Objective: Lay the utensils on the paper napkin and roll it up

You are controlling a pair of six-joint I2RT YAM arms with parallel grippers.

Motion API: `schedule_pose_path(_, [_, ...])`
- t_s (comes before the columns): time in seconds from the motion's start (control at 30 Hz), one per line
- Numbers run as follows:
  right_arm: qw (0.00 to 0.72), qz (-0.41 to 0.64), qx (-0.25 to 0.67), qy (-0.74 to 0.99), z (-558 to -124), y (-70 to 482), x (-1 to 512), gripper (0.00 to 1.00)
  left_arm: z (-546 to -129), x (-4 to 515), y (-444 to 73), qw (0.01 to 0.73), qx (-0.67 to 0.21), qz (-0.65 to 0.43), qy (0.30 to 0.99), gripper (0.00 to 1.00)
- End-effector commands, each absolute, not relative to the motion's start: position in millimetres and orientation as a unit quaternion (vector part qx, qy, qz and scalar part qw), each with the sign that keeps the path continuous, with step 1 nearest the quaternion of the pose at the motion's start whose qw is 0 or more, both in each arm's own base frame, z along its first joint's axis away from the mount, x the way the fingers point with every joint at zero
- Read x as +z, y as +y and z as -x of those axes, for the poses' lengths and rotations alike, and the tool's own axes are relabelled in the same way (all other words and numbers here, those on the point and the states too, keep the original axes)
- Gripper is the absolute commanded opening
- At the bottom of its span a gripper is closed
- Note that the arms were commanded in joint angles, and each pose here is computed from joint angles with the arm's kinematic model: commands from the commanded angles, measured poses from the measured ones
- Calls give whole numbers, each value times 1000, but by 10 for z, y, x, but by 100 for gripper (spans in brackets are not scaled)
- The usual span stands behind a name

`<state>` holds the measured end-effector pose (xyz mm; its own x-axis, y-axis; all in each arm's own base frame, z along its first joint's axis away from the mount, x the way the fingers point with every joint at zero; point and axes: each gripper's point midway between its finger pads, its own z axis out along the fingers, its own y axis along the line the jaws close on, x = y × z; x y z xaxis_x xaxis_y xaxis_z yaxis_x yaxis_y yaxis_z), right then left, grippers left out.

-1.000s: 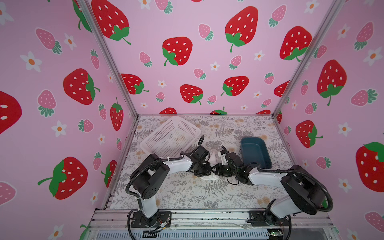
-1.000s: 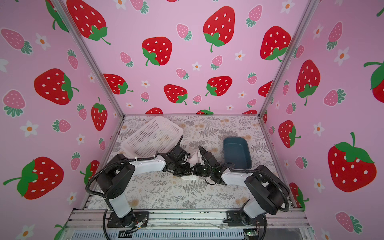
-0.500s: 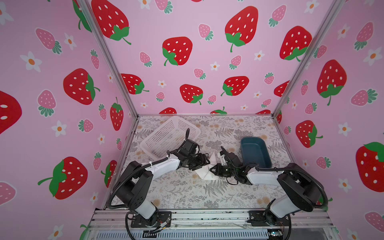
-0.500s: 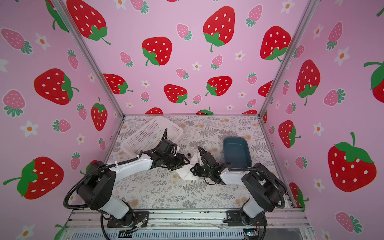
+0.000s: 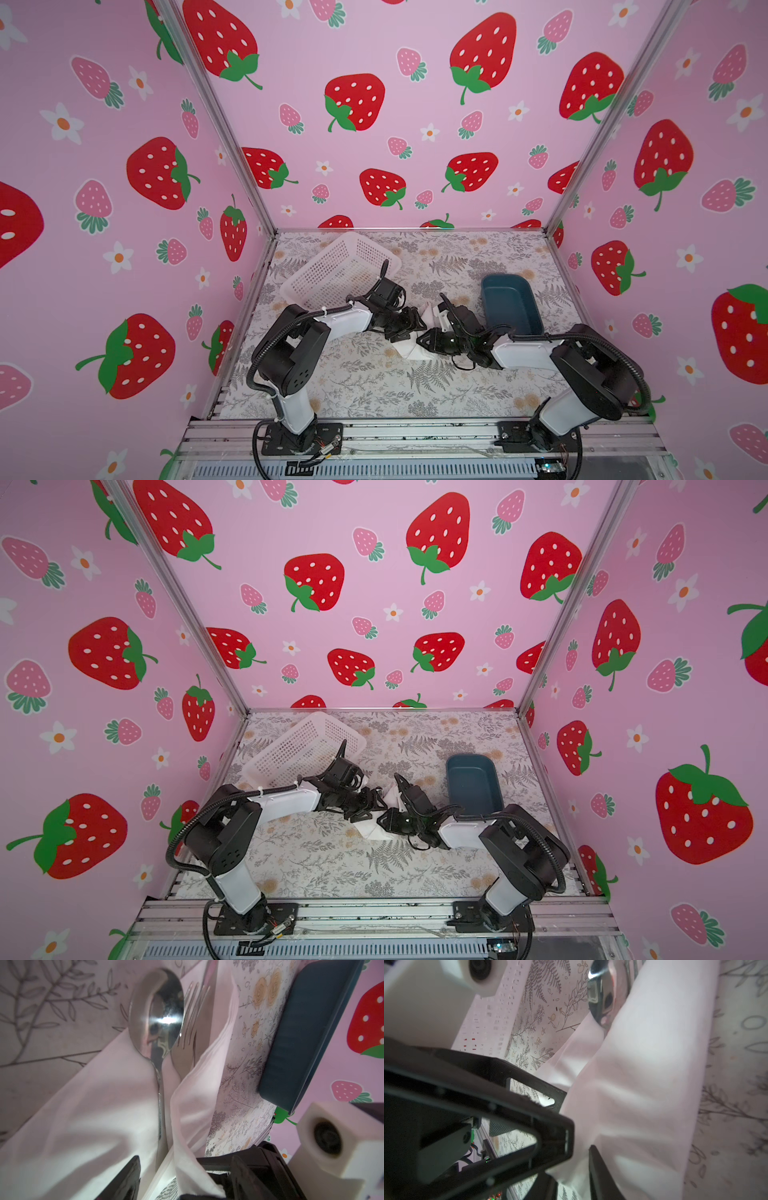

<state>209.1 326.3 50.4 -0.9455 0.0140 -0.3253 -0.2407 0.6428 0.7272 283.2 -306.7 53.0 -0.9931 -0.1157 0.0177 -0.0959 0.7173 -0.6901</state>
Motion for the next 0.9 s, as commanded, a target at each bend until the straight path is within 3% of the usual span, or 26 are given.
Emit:
schedule_pose_path(0.0, [161, 72, 428, 886, -2086, 3300, 582, 32, -2885, 604, -3144, 7, -386, 55, 921, 65])
schedule_pose_path(0.4, [165, 83, 448, 875, -2039, 3312, 668, 43, -2840, 457, -3106, -4, -371, 55, 927, 36])
schedule_pose_path(0.6, [229, 44, 422, 876, -2150, 3039, 865, 50, -2847, 422, -3058, 3, -355, 47, 934, 15])
schedule_pose_path(0.73, [262, -51, 395, 879, -2274, 2549, 830, 51, -2865, 419, -3077, 4, -354, 40, 934, 13])
schedule_pose_path(0.87, [272, -118, 382, 875, -2290, 2163, 736, 44, -2872, 407, -3088, 3, -353, 35, 935, 13])
